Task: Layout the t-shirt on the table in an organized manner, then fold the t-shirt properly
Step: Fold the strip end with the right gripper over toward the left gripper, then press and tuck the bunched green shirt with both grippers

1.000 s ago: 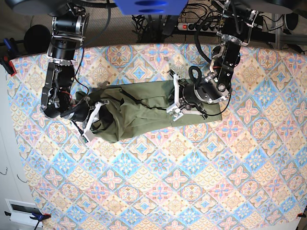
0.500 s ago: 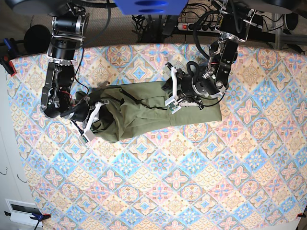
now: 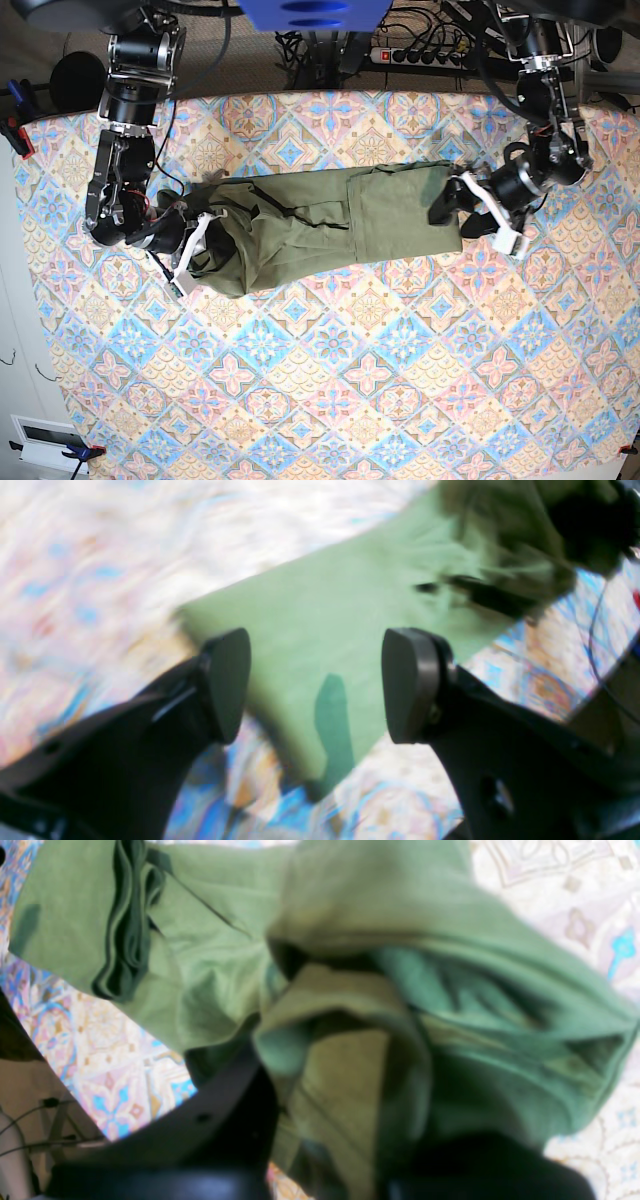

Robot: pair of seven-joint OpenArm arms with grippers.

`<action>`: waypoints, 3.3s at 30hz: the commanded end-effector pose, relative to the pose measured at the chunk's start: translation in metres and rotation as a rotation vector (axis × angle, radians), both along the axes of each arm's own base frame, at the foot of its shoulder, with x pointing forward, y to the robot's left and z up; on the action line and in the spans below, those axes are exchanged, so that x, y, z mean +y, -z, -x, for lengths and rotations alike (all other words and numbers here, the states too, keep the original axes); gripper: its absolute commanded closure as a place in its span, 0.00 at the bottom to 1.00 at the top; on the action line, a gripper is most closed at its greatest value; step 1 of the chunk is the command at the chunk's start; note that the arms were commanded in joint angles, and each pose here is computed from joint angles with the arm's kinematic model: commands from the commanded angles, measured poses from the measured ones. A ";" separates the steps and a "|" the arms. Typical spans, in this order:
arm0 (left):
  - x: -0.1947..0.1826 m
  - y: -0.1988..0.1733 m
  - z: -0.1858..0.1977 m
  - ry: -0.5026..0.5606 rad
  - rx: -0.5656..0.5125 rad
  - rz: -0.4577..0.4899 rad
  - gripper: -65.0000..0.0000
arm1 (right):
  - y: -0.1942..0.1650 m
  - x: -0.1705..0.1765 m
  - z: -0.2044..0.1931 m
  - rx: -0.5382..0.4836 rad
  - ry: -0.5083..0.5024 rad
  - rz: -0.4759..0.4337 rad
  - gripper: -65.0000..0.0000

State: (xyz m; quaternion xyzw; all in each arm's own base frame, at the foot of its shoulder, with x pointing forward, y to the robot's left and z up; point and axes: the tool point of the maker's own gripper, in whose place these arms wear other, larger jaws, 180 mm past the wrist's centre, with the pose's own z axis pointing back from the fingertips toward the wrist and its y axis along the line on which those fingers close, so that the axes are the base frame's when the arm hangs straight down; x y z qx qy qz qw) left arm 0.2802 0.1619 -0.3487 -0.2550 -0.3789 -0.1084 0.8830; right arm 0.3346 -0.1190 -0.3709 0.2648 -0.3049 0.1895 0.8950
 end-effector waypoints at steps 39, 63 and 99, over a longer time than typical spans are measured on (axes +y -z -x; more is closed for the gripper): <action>-0.046 0.035 0.001 0.106 0.118 0.120 0.36 | -0.079 0.209 0.041 -0.187 -0.373 -0.281 1.00; 0.086 0.011 0.040 -0.285 0.065 0.178 0.36 | -0.085 0.227 0.022 -0.188 -0.410 -0.297 1.00; 0.051 0.017 0.041 -0.181 0.097 0.192 0.36 | -0.098 0.256 0.031 -0.310 -0.481 -0.263 0.45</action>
